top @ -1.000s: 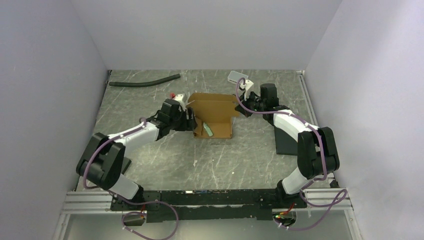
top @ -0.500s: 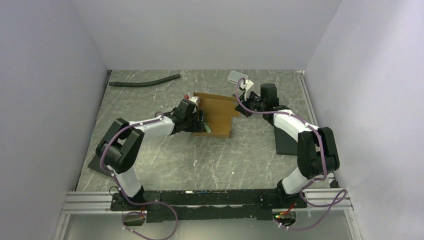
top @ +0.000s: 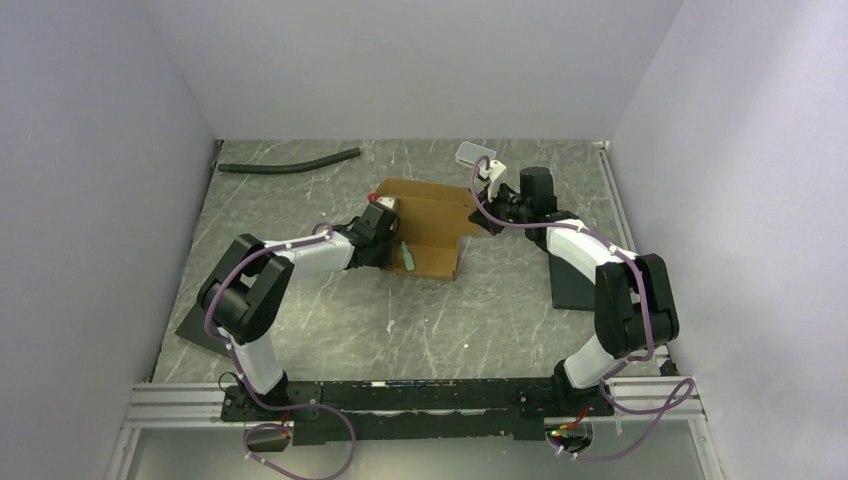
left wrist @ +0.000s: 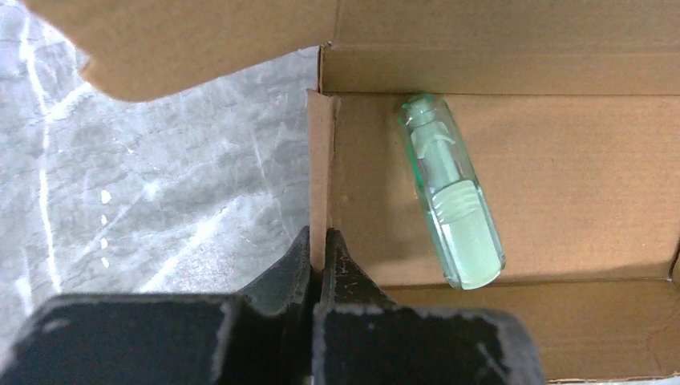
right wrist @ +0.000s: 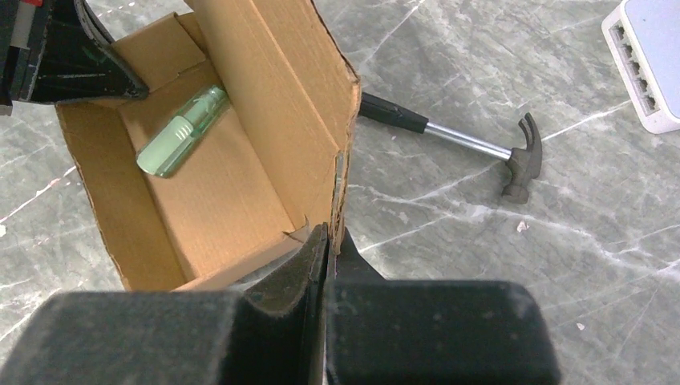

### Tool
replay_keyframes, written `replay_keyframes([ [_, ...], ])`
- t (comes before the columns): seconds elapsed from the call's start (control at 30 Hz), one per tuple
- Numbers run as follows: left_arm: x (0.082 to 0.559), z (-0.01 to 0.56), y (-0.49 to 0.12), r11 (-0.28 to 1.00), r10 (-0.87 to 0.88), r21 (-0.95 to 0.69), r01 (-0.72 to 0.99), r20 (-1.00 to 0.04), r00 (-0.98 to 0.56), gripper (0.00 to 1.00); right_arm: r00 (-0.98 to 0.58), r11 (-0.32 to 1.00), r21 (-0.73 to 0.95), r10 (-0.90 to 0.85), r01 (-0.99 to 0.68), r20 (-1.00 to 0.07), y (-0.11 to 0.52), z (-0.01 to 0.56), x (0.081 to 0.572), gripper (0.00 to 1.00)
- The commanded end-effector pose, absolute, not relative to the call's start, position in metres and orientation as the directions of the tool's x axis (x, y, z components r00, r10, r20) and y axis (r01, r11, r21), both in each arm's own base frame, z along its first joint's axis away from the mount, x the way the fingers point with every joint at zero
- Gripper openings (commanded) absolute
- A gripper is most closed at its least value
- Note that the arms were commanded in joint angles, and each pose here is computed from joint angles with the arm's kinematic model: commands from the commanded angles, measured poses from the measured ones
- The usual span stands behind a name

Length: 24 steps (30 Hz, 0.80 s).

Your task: Fold the paper box

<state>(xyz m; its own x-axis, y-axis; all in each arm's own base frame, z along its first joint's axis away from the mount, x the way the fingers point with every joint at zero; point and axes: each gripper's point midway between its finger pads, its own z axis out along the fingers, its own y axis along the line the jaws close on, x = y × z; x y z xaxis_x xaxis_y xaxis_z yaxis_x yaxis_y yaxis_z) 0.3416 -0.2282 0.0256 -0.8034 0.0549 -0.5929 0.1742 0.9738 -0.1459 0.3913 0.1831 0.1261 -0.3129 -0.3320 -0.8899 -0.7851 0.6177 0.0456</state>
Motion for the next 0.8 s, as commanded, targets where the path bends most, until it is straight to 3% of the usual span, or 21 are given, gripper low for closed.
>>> replay_keyframes([
  [0.0,0.346,0.035,-0.222,0.986,0.133,0.002,0.169,-0.630,-0.765,0.00,-0.233,0.607,-0.013,-0.324,-0.795,-0.917,0.185,0.148,0.397,0.00],
  [0.2,0.344,0.032,-0.226,0.975,0.222,0.141,0.172,-0.638,-0.737,0.01,-0.231,0.608,-0.016,-0.327,-0.794,-0.916,0.185,0.148,0.397,0.00],
  [0.27,0.345,0.032,-0.229,0.978,0.208,0.117,0.173,-0.645,-0.735,0.20,-0.233,0.607,-0.015,-0.327,-0.795,-0.916,0.185,0.147,0.397,0.00],
  [0.37,0.345,0.036,-0.235,0.979,0.193,0.084,0.183,-0.648,-0.736,0.30,-0.231,0.605,-0.015,-0.326,-0.796,-0.917,0.185,0.148,0.397,0.00],
  [0.77,0.349,0.077,-0.247,0.984,0.111,-0.024,0.178,-0.701,-0.705,0.42,-0.233,0.605,-0.013,-0.326,-0.796,-0.916,0.185,0.147,0.397,0.00],
])
